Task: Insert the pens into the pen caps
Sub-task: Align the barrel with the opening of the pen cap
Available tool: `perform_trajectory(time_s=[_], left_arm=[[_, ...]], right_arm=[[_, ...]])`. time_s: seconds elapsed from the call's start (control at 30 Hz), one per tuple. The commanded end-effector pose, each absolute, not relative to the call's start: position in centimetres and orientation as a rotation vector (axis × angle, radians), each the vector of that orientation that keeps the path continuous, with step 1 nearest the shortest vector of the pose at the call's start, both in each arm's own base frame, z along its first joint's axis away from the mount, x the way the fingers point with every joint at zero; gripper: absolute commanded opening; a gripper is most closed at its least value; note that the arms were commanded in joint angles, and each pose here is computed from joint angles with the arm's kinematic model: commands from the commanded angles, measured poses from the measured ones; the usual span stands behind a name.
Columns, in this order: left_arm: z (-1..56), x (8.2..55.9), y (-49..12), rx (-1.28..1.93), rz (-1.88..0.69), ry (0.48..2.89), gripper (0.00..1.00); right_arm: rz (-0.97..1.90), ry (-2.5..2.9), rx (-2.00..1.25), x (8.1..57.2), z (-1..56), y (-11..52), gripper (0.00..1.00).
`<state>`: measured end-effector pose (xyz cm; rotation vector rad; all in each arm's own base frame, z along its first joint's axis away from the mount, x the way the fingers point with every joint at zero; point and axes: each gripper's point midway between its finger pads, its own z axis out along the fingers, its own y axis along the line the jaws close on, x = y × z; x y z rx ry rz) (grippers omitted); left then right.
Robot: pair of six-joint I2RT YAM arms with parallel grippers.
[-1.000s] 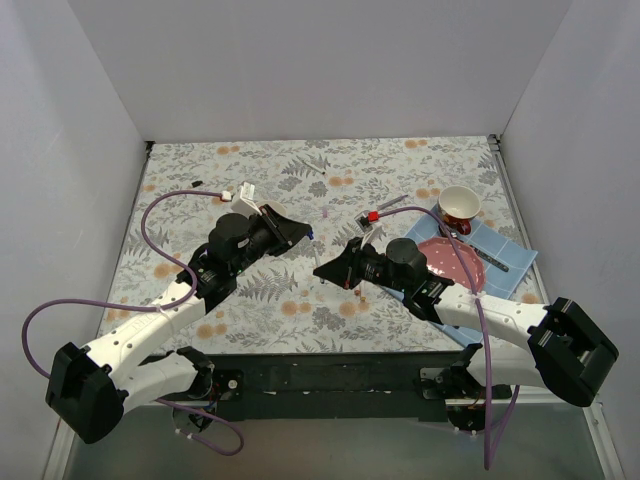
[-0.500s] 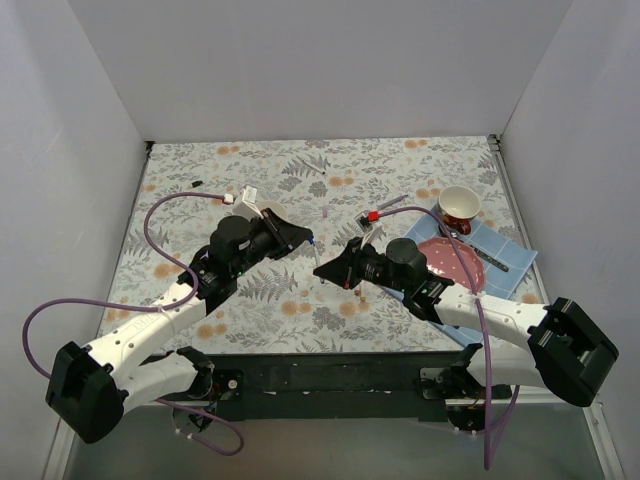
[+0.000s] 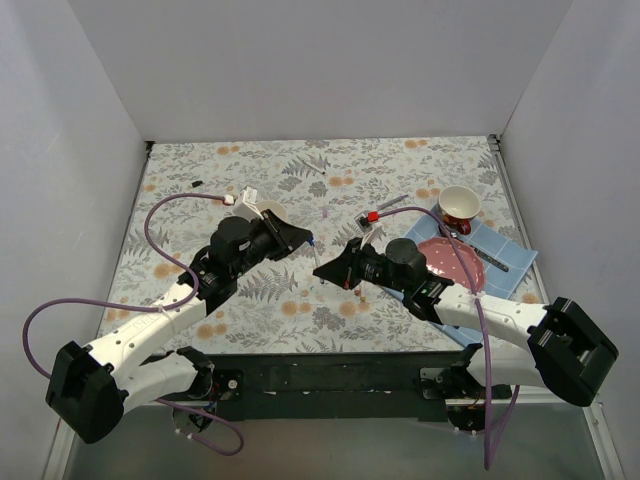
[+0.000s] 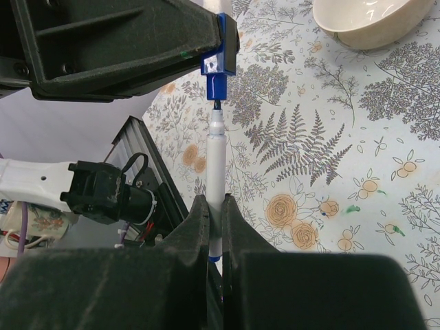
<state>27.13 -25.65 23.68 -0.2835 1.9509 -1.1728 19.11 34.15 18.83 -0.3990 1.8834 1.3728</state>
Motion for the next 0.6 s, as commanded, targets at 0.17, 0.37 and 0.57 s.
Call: perform_trajectory(time_s=[0.17,0.37,0.57], left_arm=[[24.54,26.59,-25.76,-0.258,-1.207,1.926,0.00],[24.24,26.45,-25.76,-0.247,-1.204,1.933,0.00],[23.82,26.10,-25.89,-0.232,-1.217,1.941,0.00]], right_arm=[[1.415,1.788,-0.399,19.68,21.87,35.24,0.01],[1.412,1.788,-0.395,19.71,21.85,35.21,0.01],[1.411,1.773,-0.386,19.88,22.39,35.14,0.01]])
